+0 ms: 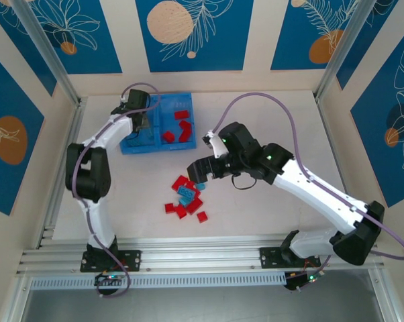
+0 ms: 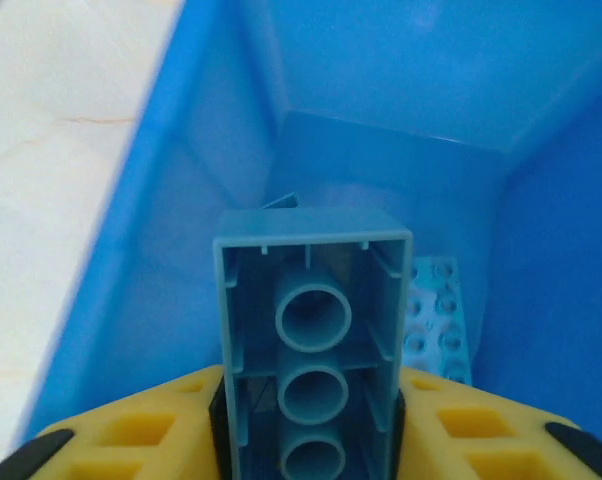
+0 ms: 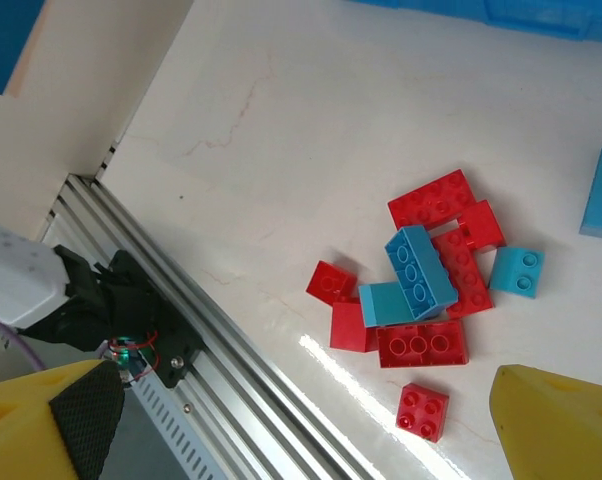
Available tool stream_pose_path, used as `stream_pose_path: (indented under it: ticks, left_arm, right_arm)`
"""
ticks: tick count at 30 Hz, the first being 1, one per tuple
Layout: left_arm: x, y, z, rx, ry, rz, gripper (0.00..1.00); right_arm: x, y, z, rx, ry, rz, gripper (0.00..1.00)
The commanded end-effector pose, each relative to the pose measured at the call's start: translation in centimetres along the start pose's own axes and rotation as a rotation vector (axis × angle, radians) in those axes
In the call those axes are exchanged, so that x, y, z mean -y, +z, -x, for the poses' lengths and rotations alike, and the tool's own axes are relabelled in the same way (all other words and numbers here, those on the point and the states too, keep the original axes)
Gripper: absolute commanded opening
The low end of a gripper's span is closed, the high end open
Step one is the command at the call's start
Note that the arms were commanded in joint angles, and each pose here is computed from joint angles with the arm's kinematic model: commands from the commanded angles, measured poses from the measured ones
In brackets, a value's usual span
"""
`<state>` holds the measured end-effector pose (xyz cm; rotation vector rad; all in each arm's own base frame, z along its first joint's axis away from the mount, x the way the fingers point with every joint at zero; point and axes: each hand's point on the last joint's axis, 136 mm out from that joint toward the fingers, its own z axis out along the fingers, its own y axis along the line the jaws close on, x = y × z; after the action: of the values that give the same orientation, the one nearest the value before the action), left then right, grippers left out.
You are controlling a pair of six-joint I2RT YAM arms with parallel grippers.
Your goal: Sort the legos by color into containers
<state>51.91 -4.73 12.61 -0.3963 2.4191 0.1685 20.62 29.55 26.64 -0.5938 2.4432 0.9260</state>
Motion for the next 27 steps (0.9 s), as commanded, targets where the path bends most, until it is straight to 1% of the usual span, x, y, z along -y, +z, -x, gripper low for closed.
stream_pose_path:
  ticks: [1,4,7,9,12,14,15,17,18,21,24,26,27]
  left_arm:
    - [1.6,0.2,1.3,-0.024,-0.014,-0.112,0.53]
    - [1.5,-0.4,1.8,-0.012,-0.018,-0.119,0.58]
    - [1.2,-2.6,2.2,0.004,-0.044,-0.144,0.57]
    - [1.0,-5.3,2.5,0.029,-0.082,-0.194,0.56]
    - [1.0,-10.9,2.3,0.074,-0.134,-0.318,0.54]
    - [1.0,-15.7,1.9,0.130,-0.133,-0.414,0.54]
    - [1.0,-17.5,1.4,0.153,-0.115,-0.450,0.53]
    - [1.0,-22.3,0.2,0.220,-0.040,-0.531,0.52]
    - [1.0,-24.1,-0.6,0.247,0.005,-0.558,0.52]
    - [1.1,-29.7,-3.5,0.324,0.193,-0.664,0.50]
    - [1.6,-33.9,-7.8,0.338,0.433,-0.833,0.52]
    - [1.8,-35.8,-11.1,0.319,0.560,-0.961,0.59]
    - [1.8,-36.3,-12.2,0.311,0.595,-1.002,0.61]
  right_arm:
    - [0.3,-1.5,-1.2,0.008,0.034,-0.018,0.96]
    - [0.7,-1.7,-1.5,0.025,0.049,-0.030,0.96]
    - [1.4,-1.4,-1.8,0.028,0.061,-0.053,0.96]
    - [2.1,-1.0,-1.8,0.029,0.069,-0.084,0.96]
    - [4.0,-0.2,-1.7,0.032,0.089,-0.179,0.96]
    - [5.3,0.5,-1.7,0.027,0.097,-0.248,0.96]
    - [5.9,0.9,-1.7,0.019,0.101,-0.275,0.96]
    - [6.9,2.0,-1.7,0.003,0.100,-0.317,0.96]
    - [7.4,2.6,-1.8,-0.007,0.101,-0.334,0.96]
    - [8.8,4.7,-1.8,-0.033,0.110,-0.377,0.96]
    - [10.5,7.3,-1.6,-0.059,0.141,-0.415,0.96]
    - [12.1,9.1,-1.4,-0.084,0.161,-0.452,0.95]
    - [12.9,10.0,-1.4,-0.098,0.169,-0.470,0.93]
